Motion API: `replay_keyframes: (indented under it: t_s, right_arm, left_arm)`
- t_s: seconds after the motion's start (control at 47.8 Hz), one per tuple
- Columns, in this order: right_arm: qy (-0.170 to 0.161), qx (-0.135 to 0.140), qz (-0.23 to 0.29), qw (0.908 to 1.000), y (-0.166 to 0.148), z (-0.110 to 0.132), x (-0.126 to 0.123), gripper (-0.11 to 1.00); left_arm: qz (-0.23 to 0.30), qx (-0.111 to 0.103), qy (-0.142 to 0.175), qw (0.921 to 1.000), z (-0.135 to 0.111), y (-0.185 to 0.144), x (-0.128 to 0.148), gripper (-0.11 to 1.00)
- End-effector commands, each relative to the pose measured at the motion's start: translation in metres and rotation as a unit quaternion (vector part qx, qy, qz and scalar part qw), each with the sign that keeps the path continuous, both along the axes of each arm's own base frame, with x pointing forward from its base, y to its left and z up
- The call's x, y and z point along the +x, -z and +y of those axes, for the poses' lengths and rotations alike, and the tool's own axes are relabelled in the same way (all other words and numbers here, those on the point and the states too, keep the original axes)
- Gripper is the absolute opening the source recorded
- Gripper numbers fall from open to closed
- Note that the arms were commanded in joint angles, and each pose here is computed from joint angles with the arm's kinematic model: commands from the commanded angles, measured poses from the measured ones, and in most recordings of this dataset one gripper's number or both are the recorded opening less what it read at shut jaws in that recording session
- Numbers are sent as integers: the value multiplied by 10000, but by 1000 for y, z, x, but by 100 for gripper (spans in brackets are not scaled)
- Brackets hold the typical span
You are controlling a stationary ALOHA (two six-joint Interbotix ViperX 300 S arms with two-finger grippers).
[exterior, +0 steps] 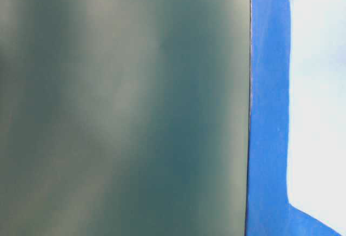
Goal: Fold the light blue towel.
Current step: 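Move both grippers to the towel's top corners and grasp them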
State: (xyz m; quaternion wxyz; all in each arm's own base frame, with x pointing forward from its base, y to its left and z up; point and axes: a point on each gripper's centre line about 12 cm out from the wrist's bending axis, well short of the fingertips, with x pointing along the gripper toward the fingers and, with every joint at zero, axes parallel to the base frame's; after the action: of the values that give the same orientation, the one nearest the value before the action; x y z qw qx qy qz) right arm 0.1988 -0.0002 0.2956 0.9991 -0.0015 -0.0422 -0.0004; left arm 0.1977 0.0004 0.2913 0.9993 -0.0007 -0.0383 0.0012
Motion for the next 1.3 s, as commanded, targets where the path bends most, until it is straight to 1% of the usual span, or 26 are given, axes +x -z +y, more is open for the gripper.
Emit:
replay_keyframes:
  t_s: [0.0, 0.063, 0.125, 0.188, 0.272, 0.376, 0.502, 0.544, 0.627, 0.648, 0.711, 0.753, 0.816, 0.836, 0.878, 0.92, 0.941, 0.983, 1.004, 1.066, 1.129, 1.276]
  right_arm:
    - [26, 37, -92, 9999, -8, -1, 2, 2]
    - [80, 38, 46, 10000, -9, -3, 5, 2]
    - [203, 51, 275, 9994, -9, -8, 7, 2]
    - [433, 111, 617, 9971, -4, -18, 11, 2]
    - [733, 233, 965, 9924, 6, -32, 15, 2]
    - [1150, 442, 1288, 9840, 20, -51, 21, 2]
    - [1487, 587, 1647, 9733, 36, -69, 28, 2]
    - [1616, 654, 1830, 9675, 45, -77, 31, 2]
    - [1772, 746, 2128, 9580, 58, -87, 37, 3]
    - [1808, 770, 2214, 9552, 61, -90, 38, 3]
    - [1914, 848, 2482, 9458, 71, -98, 43, 4]
    - [1993, 918, 2751, 9361, 81, -105, 47, 13]
    - [2078, 988, 3046, 9243, 91, -114, 52, 31]
    - [2107, 1006, 3204, 9181, 97, -118, 55, 38]
    - [2131, 1027, 3405, 9100, 104, -123, 59, 51]
    - [2143, 1028, 3587, 9027, 113, -127, 62, 58]
    - [2152, 1037, 3687, 8983, 117, -129, 64, 58]
    - [2159, 1033, 3818, 8927, 125, -133, 67, 56]
    - [2169, 1040, 3925, 8878, 132, -136, 69, 55]
    - [2194, 1064, 4055, 8810, 143, -141, 72, 53]
    - [2212, 1086, 4150, 8758, 156, -146, 76, 53]
    - [2201, 1079, 4223, 8727, 175, -152, 83, 53]
  left_arm:
    - [37, -219, -61, 9997, 2, -4, 4, 2]
    - [89, -228, -145, 9996, 6, -2, 4, 2]
    - [170, -239, -267, 9992, 11, 0, 5, 2]
    - [236, -236, -405, 9986, 16, 3, 7, 2]
    - [460, -262, -632, 9966, 26, 13, 11, 2]
    - [774, -300, -872, 9927, 37, 27, 18, 2]
    - [1180, -381, -1152, 9856, 52, 45, 29, 2]
    - [1306, -405, -1229, 9830, 57, 51, 32, 2]
    - [1578, -460, -1374, 9768, 66, 63, 40, 3]
    - [1629, -473, -1412, 9754, 68, 65, 41, 5]
    - [1795, -519, -1504, 9708, 75, 73, 46, 18]
    - [1924, -557, -1601, 9666, 81, 80, 50, 32]
    - [2059, -594, -1710, 9617, 89, 89, 54, 51]
    - [2117, -610, -1739, 9598, 91, 93, 56, 58]
    - [2225, -635, -1777, 9565, 96, 102, 60, 70]
    - [2288, -659, -1812, 9542, 99, 108, 64, 79]
    - [2310, -659, -1824, 9534, 101, 111, 66, 83]
    - [2391, -673, -1833, 9512, 103, 119, 70, 86]
    - [2420, -677, -1834, 9504, 104, 123, 73, 86]
    - [2558, -704, -1857, 9461, 108, 137, 80, 85]
    - [2701, -736, -1883, 9413, 112, 150, 86, 84]
    - [3070, -753, -1959, 9283, 125, 178, 98, 84]
